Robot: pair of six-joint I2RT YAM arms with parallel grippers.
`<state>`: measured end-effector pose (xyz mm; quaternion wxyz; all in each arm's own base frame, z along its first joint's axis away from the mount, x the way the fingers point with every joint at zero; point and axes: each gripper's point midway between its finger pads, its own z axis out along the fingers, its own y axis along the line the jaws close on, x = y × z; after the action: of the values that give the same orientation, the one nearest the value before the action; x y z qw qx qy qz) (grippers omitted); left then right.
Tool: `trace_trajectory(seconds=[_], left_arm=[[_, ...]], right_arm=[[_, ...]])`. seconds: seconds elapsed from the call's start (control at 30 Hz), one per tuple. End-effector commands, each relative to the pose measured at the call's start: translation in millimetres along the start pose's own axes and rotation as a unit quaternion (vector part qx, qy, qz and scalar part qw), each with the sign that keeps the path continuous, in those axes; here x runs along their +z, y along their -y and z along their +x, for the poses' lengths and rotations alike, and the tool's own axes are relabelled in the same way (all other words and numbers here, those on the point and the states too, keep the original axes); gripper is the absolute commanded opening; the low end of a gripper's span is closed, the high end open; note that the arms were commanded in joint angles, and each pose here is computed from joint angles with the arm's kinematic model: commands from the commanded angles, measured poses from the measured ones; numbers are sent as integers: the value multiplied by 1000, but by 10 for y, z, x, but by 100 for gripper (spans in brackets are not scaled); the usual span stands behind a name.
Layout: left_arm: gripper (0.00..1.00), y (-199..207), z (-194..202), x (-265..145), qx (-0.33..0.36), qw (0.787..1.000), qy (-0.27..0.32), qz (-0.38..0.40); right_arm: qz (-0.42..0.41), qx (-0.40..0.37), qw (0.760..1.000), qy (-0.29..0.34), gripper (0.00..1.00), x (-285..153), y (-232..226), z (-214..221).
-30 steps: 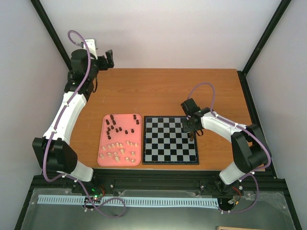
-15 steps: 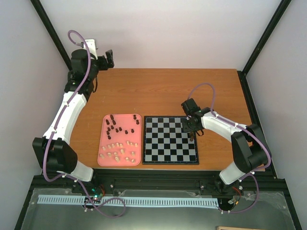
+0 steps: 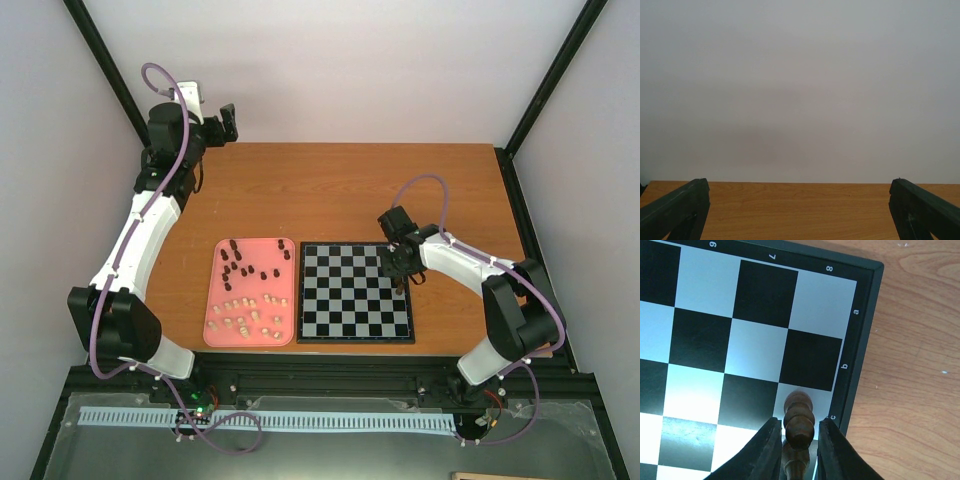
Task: Set up the chess pieces on the board
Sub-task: Place the chess piece on the chessboard, then pick up the chess piece from the storage box.
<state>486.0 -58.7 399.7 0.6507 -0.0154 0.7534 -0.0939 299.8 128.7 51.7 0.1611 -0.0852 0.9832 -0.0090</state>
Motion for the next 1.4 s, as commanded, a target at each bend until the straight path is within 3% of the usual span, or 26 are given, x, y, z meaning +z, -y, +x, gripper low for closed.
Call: trace_trajectory(seconds=[0.0,0.3,0.63,0.9,1.2,1.37], left_arm=[[100,52,-213,-15,3,1000,27,6],[100,42,-201,-4,4,1000,25,4],[100,57,-230,-31,2,1000,29,8],[100,61,-256,-73,4,999,32,8],[100,67,-285,-127,3,999,39,10],[100,53,-284,-144,5,999,40,6]], right_arm=[[-3,1,1000,15,23,-84,15,-73],[0,-6,999,45,32,-248,26,-243],[-11,-28,995,98,42,-525,-98,-715],[-62,-107,982,146,55,-602,-900,-1297],[-132,-188,958,171,56,-547,-1928,-1794],[-169,-230,948,144,56,-272,-2420,-1786]])
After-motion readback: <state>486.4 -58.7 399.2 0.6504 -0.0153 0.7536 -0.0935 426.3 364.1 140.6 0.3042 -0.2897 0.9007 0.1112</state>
